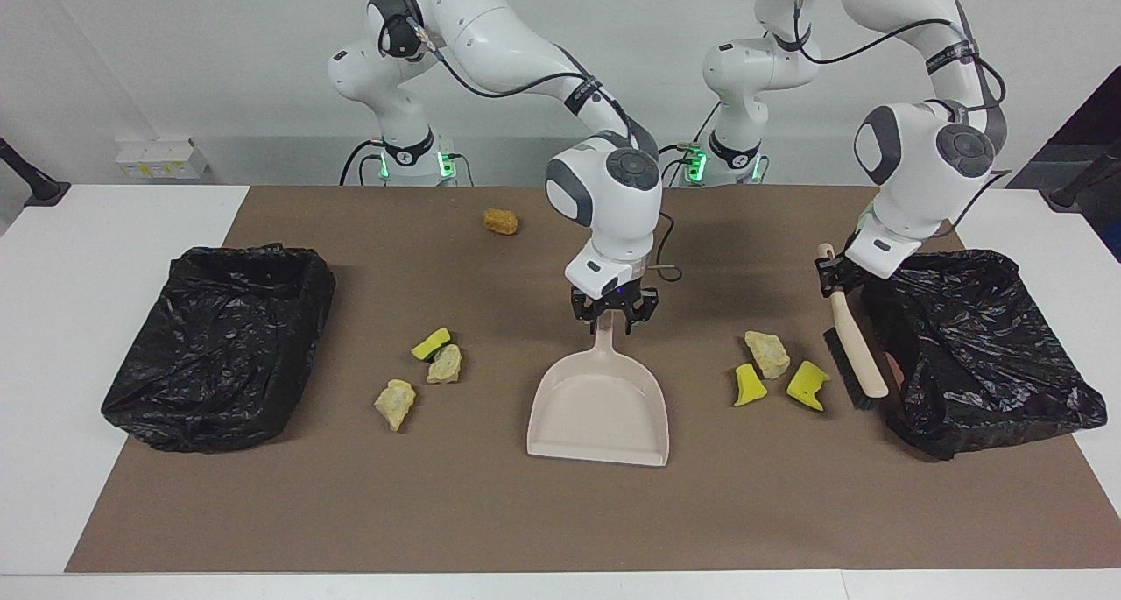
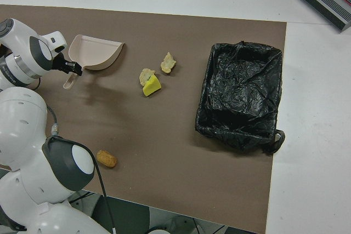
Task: Sweep and dump trash in bin
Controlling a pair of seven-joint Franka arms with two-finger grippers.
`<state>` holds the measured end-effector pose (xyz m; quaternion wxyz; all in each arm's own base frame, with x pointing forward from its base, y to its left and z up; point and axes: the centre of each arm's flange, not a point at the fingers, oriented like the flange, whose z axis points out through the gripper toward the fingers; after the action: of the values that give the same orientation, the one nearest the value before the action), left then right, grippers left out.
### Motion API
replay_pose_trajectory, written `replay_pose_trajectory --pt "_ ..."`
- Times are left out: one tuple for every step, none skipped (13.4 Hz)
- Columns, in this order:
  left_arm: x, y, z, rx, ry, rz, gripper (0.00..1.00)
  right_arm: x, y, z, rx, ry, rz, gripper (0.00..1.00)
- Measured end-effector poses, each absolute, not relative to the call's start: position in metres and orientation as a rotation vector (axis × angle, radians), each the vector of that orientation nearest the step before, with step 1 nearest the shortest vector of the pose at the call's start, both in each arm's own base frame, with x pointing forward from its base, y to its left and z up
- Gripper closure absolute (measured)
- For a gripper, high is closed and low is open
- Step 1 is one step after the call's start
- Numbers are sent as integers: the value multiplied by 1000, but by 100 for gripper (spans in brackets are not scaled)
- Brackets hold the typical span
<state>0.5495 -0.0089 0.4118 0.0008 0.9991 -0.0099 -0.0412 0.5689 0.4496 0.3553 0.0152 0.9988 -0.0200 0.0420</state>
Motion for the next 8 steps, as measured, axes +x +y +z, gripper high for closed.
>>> replay_pose_trajectory --pt "550 -9 410 3137 -31 -126 74 568 449 354 3099 -62 117 45" --pt "553 -9 407 3137 -30 -102 74 568 446 352 3086 -64 104 45" --pt "556 -8 405 3137 -30 -82 74 568 443 350 3072 -64 93 46" --pt "558 -9 400 3136 -31 -74 74 569 441 350 3061 -64 86 47" --pt "560 -11 393 3135 -32 -80 74 570 439 350 3058 -56 90 51" --pt "561 -15 387 3134 -33 -94 74 570 438 351 3054 -18 92 64" --pt "561 -20 383 3133 -30 -105 74 570 437 353 3050 48 86 69" --pt "560 -22 380 3133 -22 -114 74 570 436 355 3046 112 78 69"
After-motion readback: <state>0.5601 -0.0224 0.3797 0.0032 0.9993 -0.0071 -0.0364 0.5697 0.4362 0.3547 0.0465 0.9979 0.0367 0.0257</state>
